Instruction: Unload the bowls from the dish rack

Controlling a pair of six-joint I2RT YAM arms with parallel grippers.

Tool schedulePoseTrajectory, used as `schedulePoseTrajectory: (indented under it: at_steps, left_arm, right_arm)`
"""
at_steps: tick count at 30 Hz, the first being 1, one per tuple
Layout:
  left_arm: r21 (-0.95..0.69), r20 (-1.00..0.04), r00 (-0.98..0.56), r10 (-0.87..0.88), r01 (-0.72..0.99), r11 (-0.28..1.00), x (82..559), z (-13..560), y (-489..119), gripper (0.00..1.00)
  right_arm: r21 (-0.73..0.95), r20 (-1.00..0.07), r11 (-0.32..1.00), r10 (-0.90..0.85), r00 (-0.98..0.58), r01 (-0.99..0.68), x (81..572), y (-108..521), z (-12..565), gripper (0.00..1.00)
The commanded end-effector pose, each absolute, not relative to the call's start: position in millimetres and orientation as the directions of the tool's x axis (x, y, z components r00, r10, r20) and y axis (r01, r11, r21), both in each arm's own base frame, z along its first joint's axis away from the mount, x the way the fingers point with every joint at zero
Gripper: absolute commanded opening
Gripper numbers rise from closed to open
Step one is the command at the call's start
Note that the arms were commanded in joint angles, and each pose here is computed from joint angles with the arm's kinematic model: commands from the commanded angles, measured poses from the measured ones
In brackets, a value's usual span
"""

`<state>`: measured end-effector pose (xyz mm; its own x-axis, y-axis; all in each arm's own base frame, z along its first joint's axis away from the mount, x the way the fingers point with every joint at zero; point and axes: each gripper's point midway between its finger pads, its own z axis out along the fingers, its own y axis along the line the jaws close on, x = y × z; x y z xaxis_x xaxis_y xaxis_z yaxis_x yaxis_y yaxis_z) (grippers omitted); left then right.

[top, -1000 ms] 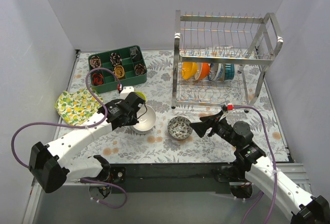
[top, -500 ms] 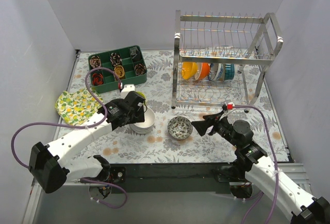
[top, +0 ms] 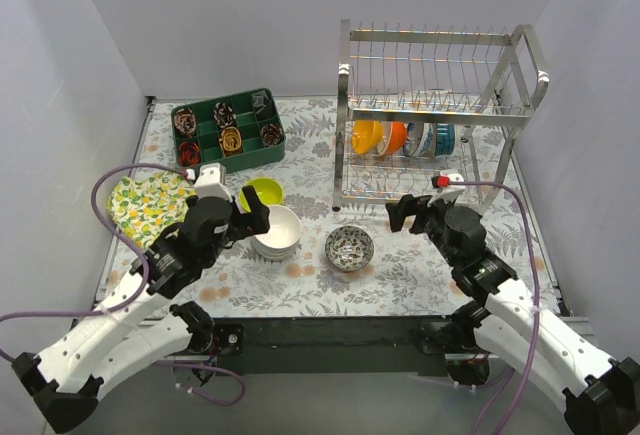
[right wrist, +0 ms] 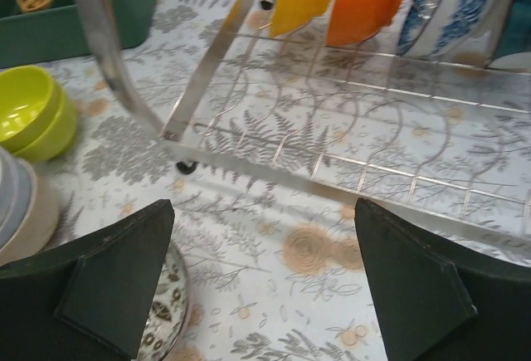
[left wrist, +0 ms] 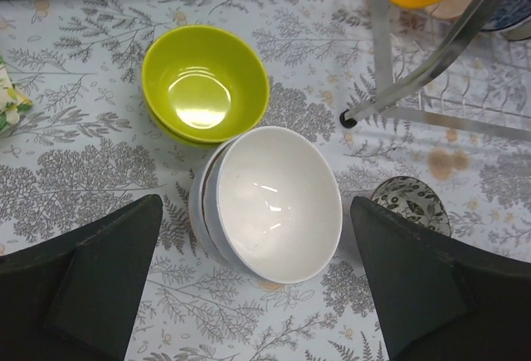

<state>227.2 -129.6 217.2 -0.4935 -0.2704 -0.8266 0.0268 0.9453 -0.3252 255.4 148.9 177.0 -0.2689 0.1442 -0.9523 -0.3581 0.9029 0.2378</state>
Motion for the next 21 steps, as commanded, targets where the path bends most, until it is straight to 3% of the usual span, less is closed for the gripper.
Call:
schedulePoseTrajectory:
  at_steps: [1,12,21]
  left_arm:
    - [-0.376,-0.882,-0.342,-0.325,0.096,0.922,230,240,-123,0.98]
    - [-0.388,-0.896,-0.298,-0.330,0.164,0.907,220,235,-120,0.98]
    - [-0.383,-0.899,-0.300,-0.319,0.188,0.904,216,236,-121,0.98]
  right_arm:
    - [0.126,-0.982,0.976,0.098,-0.159,-0.180,294,116,212,0.99]
    - [0.135,-0.977,0.990,0.125,-0.174,-0.045,367,70,201,0.99]
    - [-0.049,-0.980,0.998,-0.055,-0.193,-0.039,417,41,185,0.99]
